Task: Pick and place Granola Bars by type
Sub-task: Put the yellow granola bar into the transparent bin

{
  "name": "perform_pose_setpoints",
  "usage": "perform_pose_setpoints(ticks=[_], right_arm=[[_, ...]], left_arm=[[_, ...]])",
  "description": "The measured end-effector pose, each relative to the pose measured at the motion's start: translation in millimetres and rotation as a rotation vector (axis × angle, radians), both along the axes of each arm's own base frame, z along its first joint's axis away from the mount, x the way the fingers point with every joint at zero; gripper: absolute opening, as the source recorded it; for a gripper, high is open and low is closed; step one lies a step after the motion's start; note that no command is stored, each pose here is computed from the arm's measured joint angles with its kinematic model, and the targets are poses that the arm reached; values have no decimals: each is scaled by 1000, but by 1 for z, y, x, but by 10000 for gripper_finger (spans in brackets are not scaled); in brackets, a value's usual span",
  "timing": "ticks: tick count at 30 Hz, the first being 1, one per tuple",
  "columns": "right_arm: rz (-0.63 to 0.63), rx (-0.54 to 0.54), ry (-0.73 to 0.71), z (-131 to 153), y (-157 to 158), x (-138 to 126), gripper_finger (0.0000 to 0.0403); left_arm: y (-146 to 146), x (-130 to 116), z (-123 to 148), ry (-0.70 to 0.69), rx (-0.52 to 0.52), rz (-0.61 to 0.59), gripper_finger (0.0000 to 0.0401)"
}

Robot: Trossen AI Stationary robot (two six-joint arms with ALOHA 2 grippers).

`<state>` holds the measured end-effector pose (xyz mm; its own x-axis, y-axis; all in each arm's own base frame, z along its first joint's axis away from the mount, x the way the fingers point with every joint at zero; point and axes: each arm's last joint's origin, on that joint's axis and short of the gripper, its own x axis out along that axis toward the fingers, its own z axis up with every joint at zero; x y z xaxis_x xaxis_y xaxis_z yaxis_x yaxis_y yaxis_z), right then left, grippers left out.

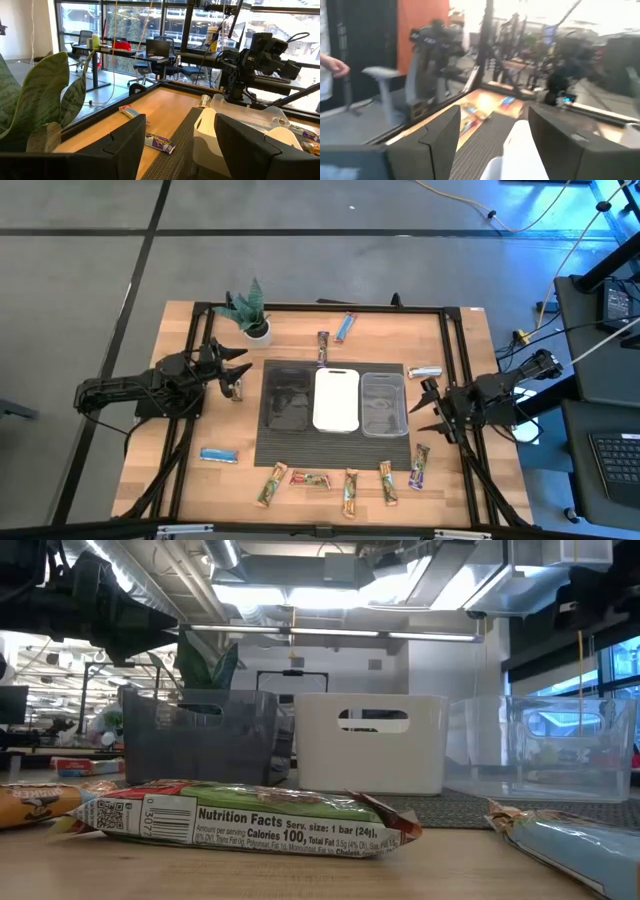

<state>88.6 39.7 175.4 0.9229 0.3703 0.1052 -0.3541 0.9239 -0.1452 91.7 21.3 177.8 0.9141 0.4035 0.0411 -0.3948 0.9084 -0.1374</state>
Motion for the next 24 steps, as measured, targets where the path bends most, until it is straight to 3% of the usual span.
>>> perform_pose_setpoints(ticks=[11, 19, 24], right_arm=[[-485, 199, 5, 4, -15, 1, 237], [-539, 283, -63, 46, -22, -8, 237], [-590, 220, -17, 92, -26, -12, 237]], left_arm=[[0, 0, 0, 0, 0, 0, 229], [0, 0, 0, 0, 0, 0, 229], [0, 0, 0, 0, 0, 6, 229]])
